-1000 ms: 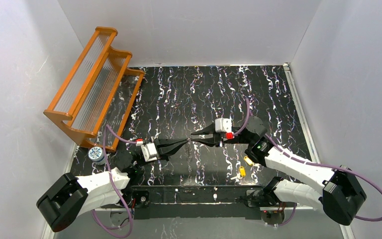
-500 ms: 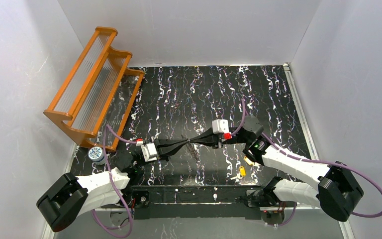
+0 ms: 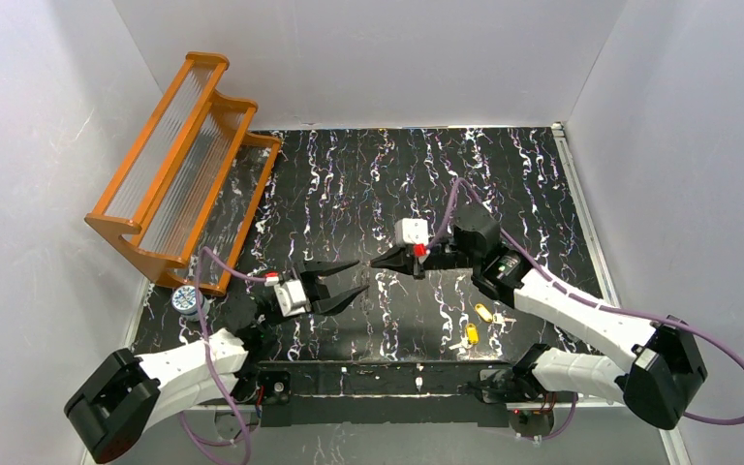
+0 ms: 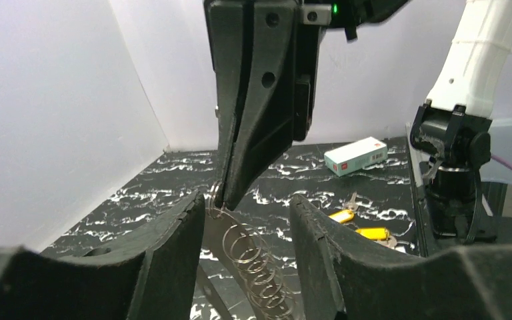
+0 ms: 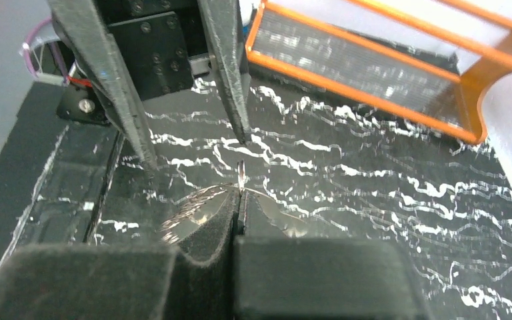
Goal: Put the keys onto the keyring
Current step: Adjust the keyring.
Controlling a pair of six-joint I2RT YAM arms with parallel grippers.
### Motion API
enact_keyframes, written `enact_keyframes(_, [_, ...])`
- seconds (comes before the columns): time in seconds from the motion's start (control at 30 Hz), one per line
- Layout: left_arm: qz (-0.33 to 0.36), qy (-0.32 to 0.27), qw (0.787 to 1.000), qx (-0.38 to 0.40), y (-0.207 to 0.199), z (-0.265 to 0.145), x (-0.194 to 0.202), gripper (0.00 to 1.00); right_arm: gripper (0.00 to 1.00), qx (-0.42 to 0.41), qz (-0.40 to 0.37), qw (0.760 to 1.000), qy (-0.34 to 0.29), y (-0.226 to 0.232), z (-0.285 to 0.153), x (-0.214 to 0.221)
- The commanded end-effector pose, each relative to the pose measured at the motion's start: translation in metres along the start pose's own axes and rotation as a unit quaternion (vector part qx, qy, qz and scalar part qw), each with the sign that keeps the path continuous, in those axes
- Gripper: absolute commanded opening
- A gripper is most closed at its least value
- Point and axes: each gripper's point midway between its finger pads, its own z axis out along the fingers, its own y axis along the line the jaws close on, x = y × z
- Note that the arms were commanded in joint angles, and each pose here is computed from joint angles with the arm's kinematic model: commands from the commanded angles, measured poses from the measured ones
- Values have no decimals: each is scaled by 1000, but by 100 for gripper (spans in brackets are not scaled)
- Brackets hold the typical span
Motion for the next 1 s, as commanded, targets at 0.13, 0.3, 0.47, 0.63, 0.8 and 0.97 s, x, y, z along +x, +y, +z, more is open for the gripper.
enact_keyframes(0.13, [24, 122, 992, 10, 10, 4, 39, 49, 1, -20, 22, 989, 147, -5, -11, 37])
enact_keyframes(0.3, [62, 247, 967, 28, 22, -1, 69, 48, 1, -30, 36, 976, 212, -9, -14, 58])
enact_keyframes(0.47, [69, 283, 956, 41, 24, -4, 81, 44, 1, -39, 46, 973, 221, -8, -11, 64])
enact_keyframes(0.63, [56, 279, 956, 70, 15, 2, 87, 34, 1, -46, 49, 974, 215, -7, -7, 64])
enact_keyframes(0.8, [42, 269, 958, 94, 6, 7, 90, 32, 1, -51, 50, 975, 209, -5, -4, 62])
enact_keyframes(0.97, [31, 262, 960, 96, 4, 10, 91, 29, 1, -56, 50, 976, 203, -4, -2, 61])
